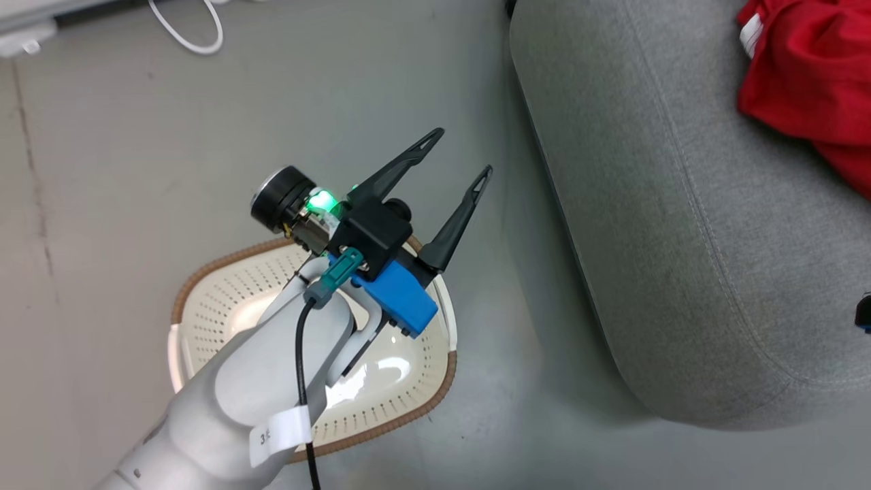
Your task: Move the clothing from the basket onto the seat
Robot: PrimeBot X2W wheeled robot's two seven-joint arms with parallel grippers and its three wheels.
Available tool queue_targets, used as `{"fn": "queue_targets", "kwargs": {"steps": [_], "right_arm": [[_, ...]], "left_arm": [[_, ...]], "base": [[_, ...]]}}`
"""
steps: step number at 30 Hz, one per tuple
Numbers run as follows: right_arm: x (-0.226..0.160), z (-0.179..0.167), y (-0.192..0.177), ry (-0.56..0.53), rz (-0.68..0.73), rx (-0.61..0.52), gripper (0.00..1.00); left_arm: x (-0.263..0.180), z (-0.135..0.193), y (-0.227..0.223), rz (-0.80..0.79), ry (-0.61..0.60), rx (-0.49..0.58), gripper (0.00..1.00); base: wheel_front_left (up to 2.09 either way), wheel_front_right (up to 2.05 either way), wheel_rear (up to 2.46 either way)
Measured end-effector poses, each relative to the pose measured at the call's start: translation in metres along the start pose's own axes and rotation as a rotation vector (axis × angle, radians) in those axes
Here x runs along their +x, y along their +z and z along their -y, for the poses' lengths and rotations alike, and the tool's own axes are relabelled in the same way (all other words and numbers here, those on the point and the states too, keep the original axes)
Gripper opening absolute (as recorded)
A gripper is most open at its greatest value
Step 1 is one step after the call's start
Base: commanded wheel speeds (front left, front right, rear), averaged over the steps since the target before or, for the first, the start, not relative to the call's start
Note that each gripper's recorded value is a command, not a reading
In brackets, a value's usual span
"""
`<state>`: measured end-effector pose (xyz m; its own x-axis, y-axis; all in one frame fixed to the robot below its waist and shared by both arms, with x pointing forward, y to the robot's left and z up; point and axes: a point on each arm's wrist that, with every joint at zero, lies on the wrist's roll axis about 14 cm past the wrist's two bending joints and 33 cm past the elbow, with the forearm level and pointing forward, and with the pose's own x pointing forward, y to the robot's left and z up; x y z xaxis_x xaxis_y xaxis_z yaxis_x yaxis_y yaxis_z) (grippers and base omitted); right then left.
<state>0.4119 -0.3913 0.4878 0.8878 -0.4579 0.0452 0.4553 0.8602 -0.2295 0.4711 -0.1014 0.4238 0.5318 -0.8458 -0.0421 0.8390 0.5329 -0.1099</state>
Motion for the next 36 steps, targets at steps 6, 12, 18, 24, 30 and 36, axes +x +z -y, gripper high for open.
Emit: {"fn": "queue_targets", "kwargs": {"steps": [6,12,18,24,30,36], "right_arm": [[-0.013,-0.024,0.036,0.085,0.093,0.038,1.0],[-0.021,-0.066,0.062,0.211,0.162,0.095,1.0],[-0.035,-0.113,0.082,0.347,0.204,0.146,1.0],[-0.054,-0.153,0.101,0.465,0.236,0.212,1.0],[-0.071,-0.172,0.112,0.525,0.249,0.26,1.0],[-0.086,-0.179,0.112,0.555,0.239,0.286,1.0]], "left_arm": [[-0.022,-0.009,0.035,0.061,0.107,0.02,1.0],[-0.057,-0.03,0.066,0.125,0.263,0.027,1.0],[-0.107,-0.057,0.084,0.163,0.447,0.036,1.0],[-0.17,-0.074,0.098,0.207,0.64,0.045,1.0],[-0.219,-0.079,0.101,0.231,0.773,0.043,1.0],[-0.251,-0.074,0.098,0.235,0.846,0.048,1.0]], "base": [[0.0,0.0,0.0],[0.0,0.0,0.0],[0.0,0.0,0.0],[0.0,0.0,0.0],[0.0,0.0,0.0],[0.0,0.0,0.0]]}}
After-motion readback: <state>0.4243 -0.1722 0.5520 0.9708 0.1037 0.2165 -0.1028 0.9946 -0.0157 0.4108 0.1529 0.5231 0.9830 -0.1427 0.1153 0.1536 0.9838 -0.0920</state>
